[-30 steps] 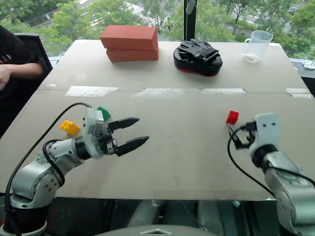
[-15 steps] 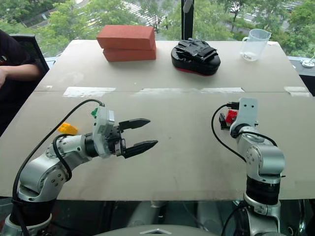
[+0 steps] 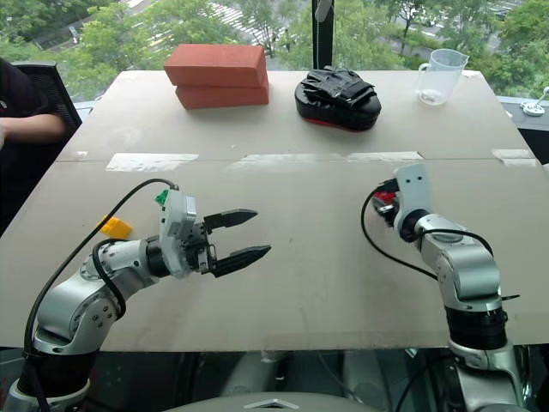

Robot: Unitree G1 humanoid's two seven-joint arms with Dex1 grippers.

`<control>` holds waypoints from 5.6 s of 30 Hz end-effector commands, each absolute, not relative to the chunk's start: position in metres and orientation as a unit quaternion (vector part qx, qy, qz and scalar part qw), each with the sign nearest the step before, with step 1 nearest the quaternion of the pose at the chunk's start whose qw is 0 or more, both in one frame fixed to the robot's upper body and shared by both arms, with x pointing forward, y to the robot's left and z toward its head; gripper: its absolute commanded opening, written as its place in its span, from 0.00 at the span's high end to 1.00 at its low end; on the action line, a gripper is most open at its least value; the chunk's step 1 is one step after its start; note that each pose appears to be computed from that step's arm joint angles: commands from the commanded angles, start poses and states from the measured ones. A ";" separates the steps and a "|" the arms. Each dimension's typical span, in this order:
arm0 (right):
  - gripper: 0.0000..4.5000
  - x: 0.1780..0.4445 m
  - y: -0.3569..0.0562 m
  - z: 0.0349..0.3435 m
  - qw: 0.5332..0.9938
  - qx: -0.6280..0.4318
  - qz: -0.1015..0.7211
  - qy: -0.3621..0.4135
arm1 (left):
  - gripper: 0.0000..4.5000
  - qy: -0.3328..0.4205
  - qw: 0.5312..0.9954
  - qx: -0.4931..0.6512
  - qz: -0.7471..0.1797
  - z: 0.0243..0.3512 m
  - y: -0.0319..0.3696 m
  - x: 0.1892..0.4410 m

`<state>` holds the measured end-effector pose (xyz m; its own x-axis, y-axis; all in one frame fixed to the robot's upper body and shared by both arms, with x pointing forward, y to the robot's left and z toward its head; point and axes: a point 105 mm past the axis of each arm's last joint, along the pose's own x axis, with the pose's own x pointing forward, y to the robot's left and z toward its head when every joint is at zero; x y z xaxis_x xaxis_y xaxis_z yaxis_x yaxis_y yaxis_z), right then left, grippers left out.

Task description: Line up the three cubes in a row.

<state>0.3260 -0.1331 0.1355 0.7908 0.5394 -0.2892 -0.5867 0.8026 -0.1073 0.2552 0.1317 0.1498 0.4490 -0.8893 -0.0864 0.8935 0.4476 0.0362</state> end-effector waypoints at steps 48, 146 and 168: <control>0.00 0.316 -0.066 0.176 0.730 -0.242 0.639 0.004 | 0.00 0.045 0.935 0.019 -0.351 0.145 0.208 0.257; 0.00 0.194 -0.130 0.186 0.881 -0.159 0.445 -0.010 | 0.01 0.121 0.698 0.301 -0.638 0.166 0.133 0.375; 0.00 0.248 -0.091 0.222 0.732 -0.157 0.661 -0.053 | 0.01 0.197 0.959 0.107 -0.176 0.188 0.386 0.300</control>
<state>0.2511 -0.0948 0.2124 0.1597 0.9764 -0.1452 -0.9601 0.1194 -0.2530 0.3051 0.3716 0.1783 0.8313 -0.3370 -0.4420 0.4249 0.8979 0.1147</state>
